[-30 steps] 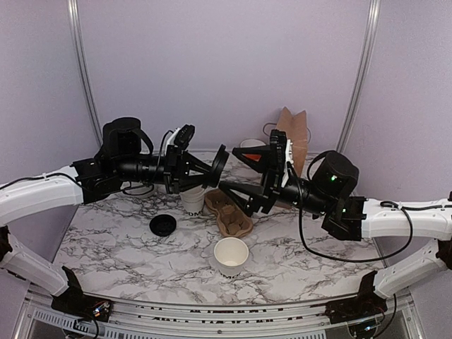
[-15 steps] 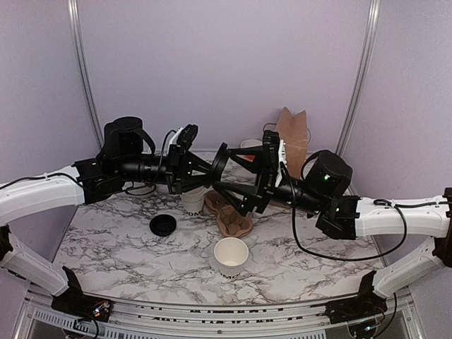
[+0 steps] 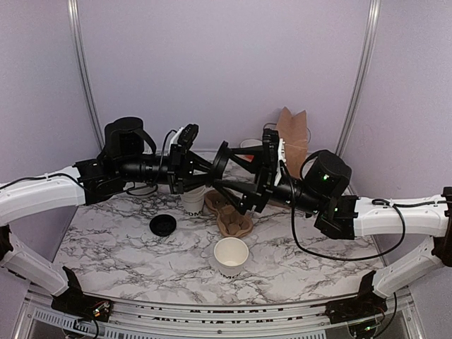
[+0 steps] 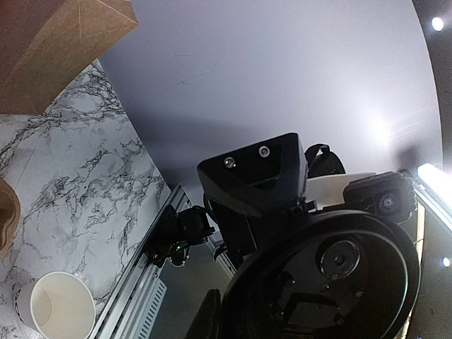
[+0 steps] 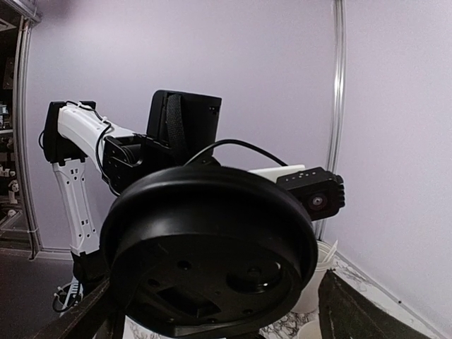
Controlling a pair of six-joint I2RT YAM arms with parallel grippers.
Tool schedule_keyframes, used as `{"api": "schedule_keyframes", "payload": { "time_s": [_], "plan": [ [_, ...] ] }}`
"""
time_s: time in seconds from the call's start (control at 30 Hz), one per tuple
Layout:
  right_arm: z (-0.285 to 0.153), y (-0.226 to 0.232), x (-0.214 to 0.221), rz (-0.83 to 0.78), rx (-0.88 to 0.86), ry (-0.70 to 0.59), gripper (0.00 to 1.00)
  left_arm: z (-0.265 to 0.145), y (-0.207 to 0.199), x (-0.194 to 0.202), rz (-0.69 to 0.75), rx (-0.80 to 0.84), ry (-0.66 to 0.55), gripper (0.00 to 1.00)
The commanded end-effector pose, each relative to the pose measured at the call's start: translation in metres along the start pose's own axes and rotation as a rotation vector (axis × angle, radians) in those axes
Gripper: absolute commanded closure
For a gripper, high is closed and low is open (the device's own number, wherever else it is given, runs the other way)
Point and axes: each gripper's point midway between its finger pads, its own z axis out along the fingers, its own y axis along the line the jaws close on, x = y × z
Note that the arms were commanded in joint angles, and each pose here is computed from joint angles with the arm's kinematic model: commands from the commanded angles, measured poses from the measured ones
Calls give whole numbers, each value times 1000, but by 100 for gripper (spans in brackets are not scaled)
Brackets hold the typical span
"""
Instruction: Pack the takeout coffee
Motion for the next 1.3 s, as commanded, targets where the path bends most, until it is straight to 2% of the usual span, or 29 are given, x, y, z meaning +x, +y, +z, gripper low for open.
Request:
{"api": "schedule_keyframes", "payload": {
  "time_s": [0.0,0.2,0.37,0.8,1.27],
  "plan": [
    [4,-5,-18,7,28,-49,8,5,-6,-2,17,23,-9,87],
    [4,-7,-18,17,45,-44,5,7,-2,-2,11,15,-10,87],
    [4,-9,-16,26,52,-35,9,7,0,-2,8,10,-13,86],
    [-3,-19,-13,61,121,-15,12,8,6,-5,6,-9,-34,70],
    [-13,-29,-11,97,195,32,16,3,15,-11,20,-41,-73,65]
  ]
}}
